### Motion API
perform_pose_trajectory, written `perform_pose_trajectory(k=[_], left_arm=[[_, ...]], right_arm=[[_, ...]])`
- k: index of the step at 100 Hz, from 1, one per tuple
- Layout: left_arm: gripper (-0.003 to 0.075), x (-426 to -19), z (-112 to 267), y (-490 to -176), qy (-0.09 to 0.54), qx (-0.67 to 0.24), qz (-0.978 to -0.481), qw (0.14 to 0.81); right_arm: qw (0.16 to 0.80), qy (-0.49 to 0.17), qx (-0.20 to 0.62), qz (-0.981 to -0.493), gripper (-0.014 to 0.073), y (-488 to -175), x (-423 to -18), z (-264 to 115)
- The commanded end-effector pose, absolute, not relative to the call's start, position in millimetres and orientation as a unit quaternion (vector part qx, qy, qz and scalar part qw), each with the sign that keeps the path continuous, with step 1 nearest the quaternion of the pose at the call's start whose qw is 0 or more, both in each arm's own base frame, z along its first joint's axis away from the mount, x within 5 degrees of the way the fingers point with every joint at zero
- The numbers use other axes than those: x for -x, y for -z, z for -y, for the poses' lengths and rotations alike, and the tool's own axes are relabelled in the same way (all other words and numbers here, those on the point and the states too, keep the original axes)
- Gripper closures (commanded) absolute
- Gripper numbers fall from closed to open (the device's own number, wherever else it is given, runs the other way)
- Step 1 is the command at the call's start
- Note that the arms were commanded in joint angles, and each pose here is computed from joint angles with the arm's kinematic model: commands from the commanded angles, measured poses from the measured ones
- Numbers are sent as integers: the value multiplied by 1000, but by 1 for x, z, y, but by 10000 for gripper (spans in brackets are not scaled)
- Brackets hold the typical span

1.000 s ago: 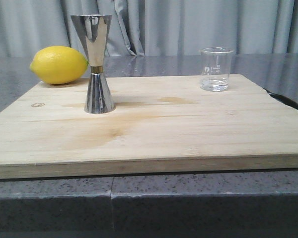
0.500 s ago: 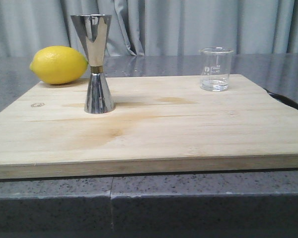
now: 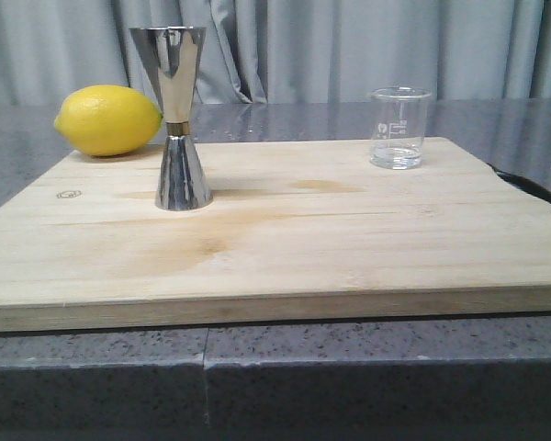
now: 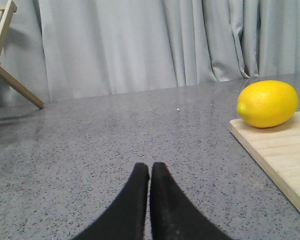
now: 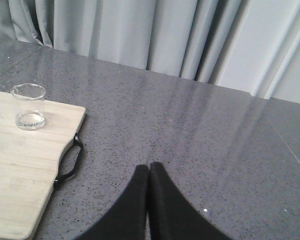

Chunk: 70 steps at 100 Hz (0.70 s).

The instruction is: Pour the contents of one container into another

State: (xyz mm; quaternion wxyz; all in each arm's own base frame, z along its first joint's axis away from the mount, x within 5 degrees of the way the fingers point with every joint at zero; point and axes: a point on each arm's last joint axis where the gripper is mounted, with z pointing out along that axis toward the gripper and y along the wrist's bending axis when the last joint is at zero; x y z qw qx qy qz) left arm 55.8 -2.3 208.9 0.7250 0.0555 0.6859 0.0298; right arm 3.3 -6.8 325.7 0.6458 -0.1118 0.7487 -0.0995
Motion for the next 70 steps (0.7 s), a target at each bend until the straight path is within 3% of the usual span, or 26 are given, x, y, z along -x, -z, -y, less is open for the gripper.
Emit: perform_pose_trajectory(k=[1,54,70], left_arm=[[739,-53,2,-216,-30,-48,-651,757],[739,-53,2,-216,-30,-48,-651,757],[739,-53,2,-216,-30,-48,-651,757]], right_arm=[[675,106,108,-722,666,-338,-4,7],[685,100,108,-714,666,-330,-6,5],[753,52,90,-650,666,-299,-19,-1]])
